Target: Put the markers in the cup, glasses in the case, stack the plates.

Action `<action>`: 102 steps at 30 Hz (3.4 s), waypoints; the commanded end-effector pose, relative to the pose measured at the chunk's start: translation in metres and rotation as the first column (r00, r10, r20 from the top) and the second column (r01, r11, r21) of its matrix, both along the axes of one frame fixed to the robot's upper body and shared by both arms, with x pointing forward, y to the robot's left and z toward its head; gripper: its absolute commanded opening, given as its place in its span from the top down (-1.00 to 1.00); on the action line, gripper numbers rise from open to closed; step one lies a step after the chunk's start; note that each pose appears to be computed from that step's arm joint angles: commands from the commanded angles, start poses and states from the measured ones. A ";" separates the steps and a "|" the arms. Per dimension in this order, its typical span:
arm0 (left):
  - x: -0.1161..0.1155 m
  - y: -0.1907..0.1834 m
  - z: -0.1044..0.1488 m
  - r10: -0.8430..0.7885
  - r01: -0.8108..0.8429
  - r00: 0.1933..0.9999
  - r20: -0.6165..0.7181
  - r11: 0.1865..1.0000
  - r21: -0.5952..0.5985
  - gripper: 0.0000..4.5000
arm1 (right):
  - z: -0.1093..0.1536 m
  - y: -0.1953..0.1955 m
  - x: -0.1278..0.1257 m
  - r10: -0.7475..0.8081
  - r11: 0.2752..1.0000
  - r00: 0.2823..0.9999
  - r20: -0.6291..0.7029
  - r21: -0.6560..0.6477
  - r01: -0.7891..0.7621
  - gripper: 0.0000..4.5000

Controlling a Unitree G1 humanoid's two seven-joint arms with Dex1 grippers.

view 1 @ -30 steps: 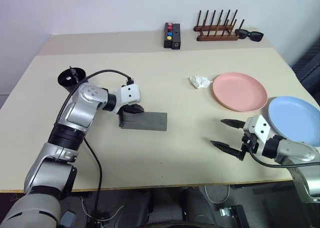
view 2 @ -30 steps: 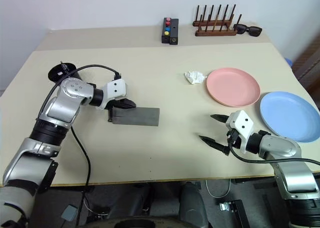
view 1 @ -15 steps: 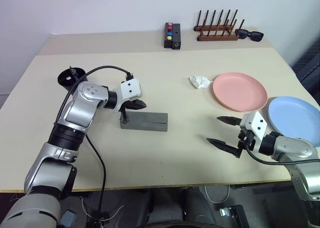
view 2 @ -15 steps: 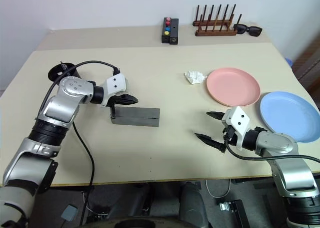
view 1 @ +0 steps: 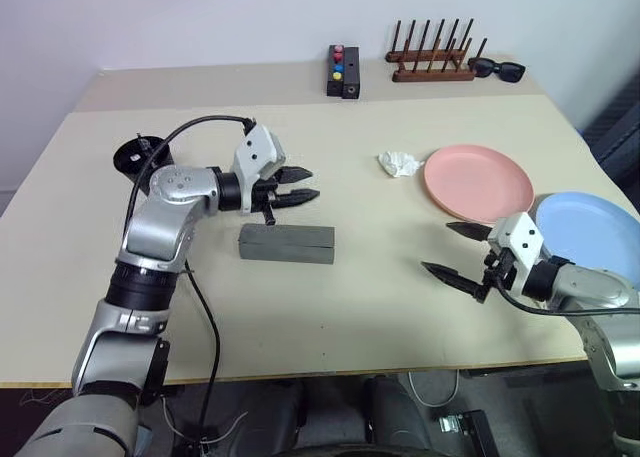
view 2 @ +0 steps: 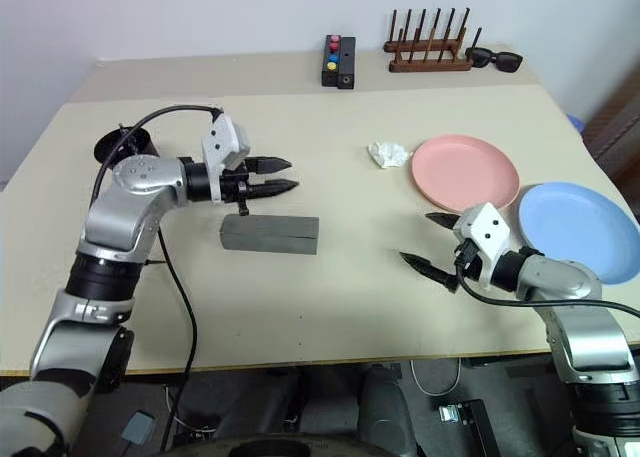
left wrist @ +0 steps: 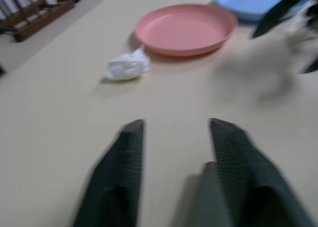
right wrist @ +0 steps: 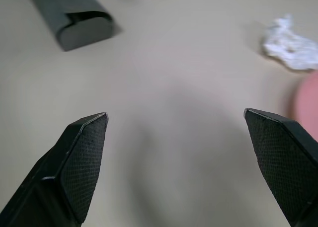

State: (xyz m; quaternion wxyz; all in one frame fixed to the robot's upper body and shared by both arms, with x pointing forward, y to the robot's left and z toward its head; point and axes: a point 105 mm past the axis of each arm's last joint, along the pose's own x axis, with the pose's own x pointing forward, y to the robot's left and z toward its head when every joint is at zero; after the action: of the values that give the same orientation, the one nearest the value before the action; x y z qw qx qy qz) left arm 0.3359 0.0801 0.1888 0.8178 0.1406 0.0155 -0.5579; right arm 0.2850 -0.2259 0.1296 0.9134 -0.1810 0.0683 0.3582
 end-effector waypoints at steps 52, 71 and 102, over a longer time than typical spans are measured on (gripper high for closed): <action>-0.020 -0.055 -0.009 -0.278 0.274 0.957 0.080 0.960 0.054 -1.00 | -0.010 -0.121 0.013 -0.599 0.800 0.788 -0.144 -0.130 0.585 -0.21; -0.018 -0.055 -0.007 -0.244 0.241 0.965 0.098 0.970 0.038 -1.00 | 0.021 -0.140 0.042 -0.628 0.723 0.760 0.168 -0.236 0.649 0.97; -0.018 -0.046 -0.008 -0.165 0.163 0.980 0.111 0.986 0.035 -1.00 | 0.023 -0.010 0.101 -0.124 0.971 0.983 0.133 -0.189 0.148 0.09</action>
State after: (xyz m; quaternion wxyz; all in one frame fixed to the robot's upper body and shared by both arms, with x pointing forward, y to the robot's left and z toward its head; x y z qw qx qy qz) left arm 0.3204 0.0313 0.1706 0.7630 0.1808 -0.0140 -0.6205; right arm 0.3824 -0.2384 0.1373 0.9164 -0.2792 0.0870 0.2732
